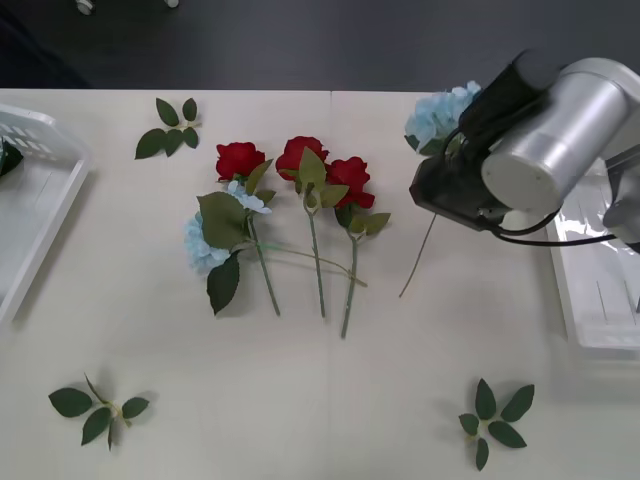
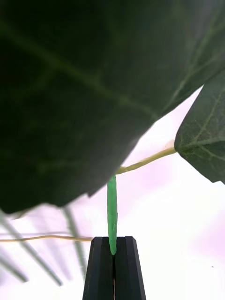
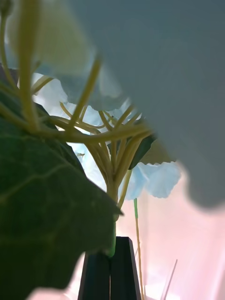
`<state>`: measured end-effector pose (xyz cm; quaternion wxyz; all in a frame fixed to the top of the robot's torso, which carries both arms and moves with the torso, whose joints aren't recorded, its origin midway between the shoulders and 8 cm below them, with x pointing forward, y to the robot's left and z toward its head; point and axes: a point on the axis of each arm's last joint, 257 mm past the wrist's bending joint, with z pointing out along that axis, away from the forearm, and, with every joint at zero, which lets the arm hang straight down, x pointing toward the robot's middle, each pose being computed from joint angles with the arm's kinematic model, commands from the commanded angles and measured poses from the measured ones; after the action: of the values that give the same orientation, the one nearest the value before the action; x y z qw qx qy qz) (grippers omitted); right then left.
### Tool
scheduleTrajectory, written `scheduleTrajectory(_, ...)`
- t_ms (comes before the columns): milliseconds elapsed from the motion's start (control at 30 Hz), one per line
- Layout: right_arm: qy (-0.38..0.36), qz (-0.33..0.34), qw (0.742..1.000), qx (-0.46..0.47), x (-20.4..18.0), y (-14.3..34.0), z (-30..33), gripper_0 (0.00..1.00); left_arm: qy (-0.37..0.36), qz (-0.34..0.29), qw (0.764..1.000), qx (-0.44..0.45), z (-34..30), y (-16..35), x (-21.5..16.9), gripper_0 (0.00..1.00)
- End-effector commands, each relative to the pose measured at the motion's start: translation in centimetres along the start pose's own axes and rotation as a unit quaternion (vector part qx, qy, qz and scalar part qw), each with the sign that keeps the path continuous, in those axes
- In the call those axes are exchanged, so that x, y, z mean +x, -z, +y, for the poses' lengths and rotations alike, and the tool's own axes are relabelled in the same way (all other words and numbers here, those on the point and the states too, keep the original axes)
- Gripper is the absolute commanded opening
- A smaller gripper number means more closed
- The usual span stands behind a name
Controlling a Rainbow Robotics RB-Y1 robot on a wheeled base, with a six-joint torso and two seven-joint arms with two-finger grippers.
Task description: Put the red flowers into the right box and the blue flowers into the left box
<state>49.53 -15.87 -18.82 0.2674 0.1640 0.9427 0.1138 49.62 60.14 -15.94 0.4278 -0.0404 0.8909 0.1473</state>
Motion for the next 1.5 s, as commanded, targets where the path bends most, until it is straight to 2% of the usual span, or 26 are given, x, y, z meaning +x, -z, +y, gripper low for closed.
scheduleTrajectory(33,0.05,-0.052,0.997,-0.038,-1.6,4.2,0.7,0.0,-0.036,-0.021,0.999,-0.011,1.6,0.9,-2.0,0.0)
scheduleTrajectory(167,0.092,-0.09,0.989,-0.074,-1.7,6.7,1.1,0.0,-0.036,-0.02,0.999,-0.003,1.1,0.7,-1.9,0.0)
scheduleTrajectory(200,0.111,-0.104,0.985,-0.085,-1.6,7.3,1.2,0.0,-0.036,-0.019,0.999,-0.001,0.9,0.7,-1.8,0.05)
scheduleTrajectory(233,0.125,-0.113,0.981,-0.094,-1.5,7.9,1.4,0.0,-0.037,-0.02,0.999,0.0,0.9,0.7,-1.8,0.25)
scheduleTrajectory(267,0.125,-0.113,0.981,-0.094,-1.5,7.9,1.4,0.0,-0.037,-0.02,0.999,0.0,0.9,0.7,-1.8,0.25)
scheduleTrajectory(300,0.153,-0.131,0.973,-0.11,-1.3,9.0,1.5,0.0,-0.041,-0.018,0.999,0.002,0.5,0.5,-1.8,0.71)
scheduleTrajectory(333,0.162,-0.136,0.971,-0.115,-1.2,9.4,1.5,0.0,-0.042,-0.017,0.999,0.004,0.3,0.5,-1.7,0.82)
scheduleTrajectory(367,0.179,-0.149,0.964,-0.125,-1.0,10.3,1.5,0.0,-0.043,-0.017,0.999,0.009,-0.2,0.4,-1.7,1.0)
scheduleTrajectory(633,0.256,-0.206,0.92,-0.215,0.8,16.7,2.7,0.0,-0.036,-0.005,0.997,0.068,-3.9,1.2,-1.7,1.0)
scheduleTrajectory(767,0.274,-0.226,0.898,-0.259,1.4,19.8,2.9,0.0,-0.001,0.012,0.994,0.105,-6.6,3.4,-2.3,1.0)
scheduleTrajectory(1000,0.322,-0.258,0.853,-0.321,2.9,22.0,4.5,0.0,0.047,0.04,0.981,0.181,-11.9,7.1,-2.7,1.0)
scheduleTrajectory(1267,0.421,-0.24,0.795,-0.364,7.0,22.7,7.3,0.0,0.03,0.048,0.944,0.325,-18.7,10.8,-1.6,1.0)
scheduleTrajectory(1367,0.459,-0.239,0.764,-0.384,8.7,23.1,9.1,0.0,0.006,0.04,0.935,0.351,-19.9,11.4,-1.3,1.0)
scheduleTrajectory(1500,0.486,-0.238,0.737,-0.404,10.6,23.1,10.8,0.0,-0.018,0.024,0.93,0.367,-20.9,11.5,-1.1,1.0)
